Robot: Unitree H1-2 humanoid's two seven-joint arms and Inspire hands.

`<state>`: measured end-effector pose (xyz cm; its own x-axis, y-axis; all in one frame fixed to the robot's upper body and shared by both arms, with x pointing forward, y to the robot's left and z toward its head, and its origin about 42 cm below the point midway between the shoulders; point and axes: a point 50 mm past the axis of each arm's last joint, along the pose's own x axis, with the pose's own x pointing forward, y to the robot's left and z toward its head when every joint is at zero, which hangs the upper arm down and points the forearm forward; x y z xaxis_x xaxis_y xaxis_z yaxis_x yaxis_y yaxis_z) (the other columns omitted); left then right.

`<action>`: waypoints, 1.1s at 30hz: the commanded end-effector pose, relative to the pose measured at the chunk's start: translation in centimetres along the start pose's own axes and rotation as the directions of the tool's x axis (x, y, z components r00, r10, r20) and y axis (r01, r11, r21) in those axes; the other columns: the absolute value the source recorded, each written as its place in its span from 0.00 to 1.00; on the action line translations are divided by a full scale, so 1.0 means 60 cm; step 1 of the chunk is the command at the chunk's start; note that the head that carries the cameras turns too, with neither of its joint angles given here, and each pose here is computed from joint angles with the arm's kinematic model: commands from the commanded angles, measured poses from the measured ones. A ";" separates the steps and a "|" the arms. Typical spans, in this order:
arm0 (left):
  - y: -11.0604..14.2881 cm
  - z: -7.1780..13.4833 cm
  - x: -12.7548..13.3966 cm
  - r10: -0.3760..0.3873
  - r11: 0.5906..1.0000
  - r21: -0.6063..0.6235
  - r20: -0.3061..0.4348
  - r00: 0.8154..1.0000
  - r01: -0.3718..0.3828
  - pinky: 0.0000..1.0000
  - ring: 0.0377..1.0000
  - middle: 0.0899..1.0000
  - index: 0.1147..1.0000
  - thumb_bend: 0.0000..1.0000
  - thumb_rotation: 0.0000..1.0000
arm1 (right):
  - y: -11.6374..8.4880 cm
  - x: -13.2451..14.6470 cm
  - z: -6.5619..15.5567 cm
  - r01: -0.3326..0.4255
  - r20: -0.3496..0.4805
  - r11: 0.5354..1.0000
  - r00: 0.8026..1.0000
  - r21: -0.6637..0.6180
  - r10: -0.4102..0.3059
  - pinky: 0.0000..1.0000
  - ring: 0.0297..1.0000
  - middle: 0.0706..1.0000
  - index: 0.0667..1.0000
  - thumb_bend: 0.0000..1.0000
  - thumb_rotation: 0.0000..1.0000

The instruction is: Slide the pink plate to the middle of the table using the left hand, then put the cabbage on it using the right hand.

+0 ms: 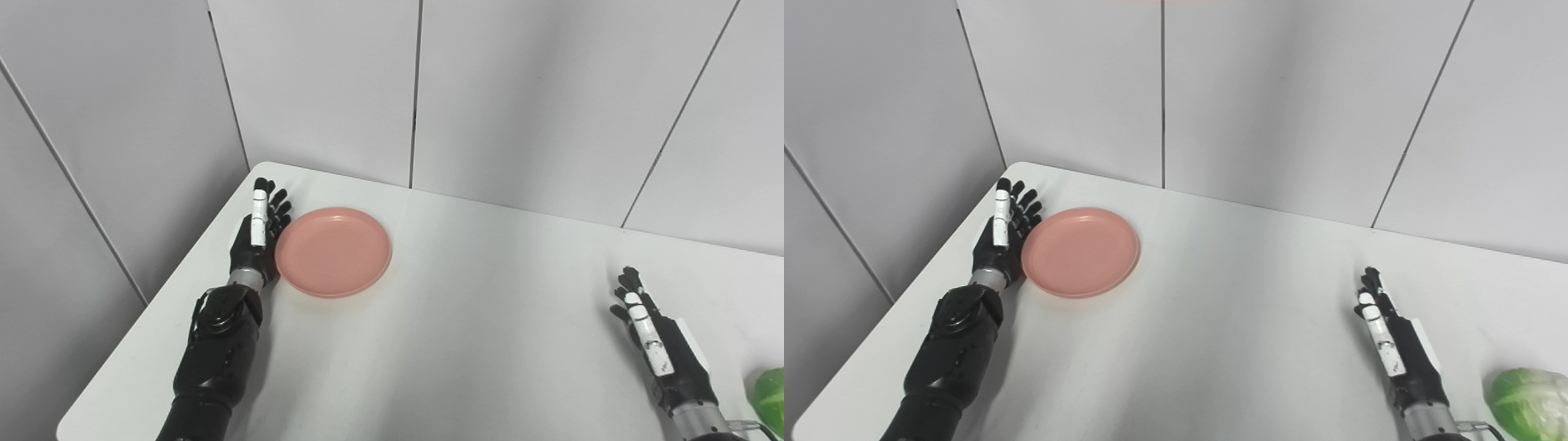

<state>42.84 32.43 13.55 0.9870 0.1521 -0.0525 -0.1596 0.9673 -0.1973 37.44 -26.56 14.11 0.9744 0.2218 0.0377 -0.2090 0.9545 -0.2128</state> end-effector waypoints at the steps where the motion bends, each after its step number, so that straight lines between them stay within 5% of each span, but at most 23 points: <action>1: -0.046 -0.025 -0.006 -0.087 0.996 -0.013 -0.089 0.992 0.087 0.96 0.97 0.96 0.96 0.81 0.99 | 0.004 0.001 0.005 -0.012 0.004 1.000 1.000 -0.003 0.012 1.00 0.98 0.99 1.00 0.28 1.00; 25: -0.160 -0.009 -0.058 -0.343 0.928 0.120 -0.090 0.935 0.352 0.97 0.97 0.97 0.98 0.81 1.00 | 0.012 0.001 0.001 -0.012 -0.010 0.999 1.000 -0.049 0.011 0.95 0.95 0.97 0.99 0.33 1.00; 33: -0.214 0.003 -0.098 -0.449 0.874 0.165 -0.089 0.889 0.458 1.00 0.98 0.97 0.99 0.80 1.00 | 0.019 0.001 -0.002 -0.005 -0.017 0.999 1.000 -0.046 0.004 0.93 0.94 0.95 0.97 0.34 1.00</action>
<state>39.04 20.50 15.17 0.9577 -0.2731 -0.0903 0.2703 0.9618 -0.0423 37.39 -25.78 14.05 0.9759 0.2148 0.0384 -0.1980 0.9456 -0.2580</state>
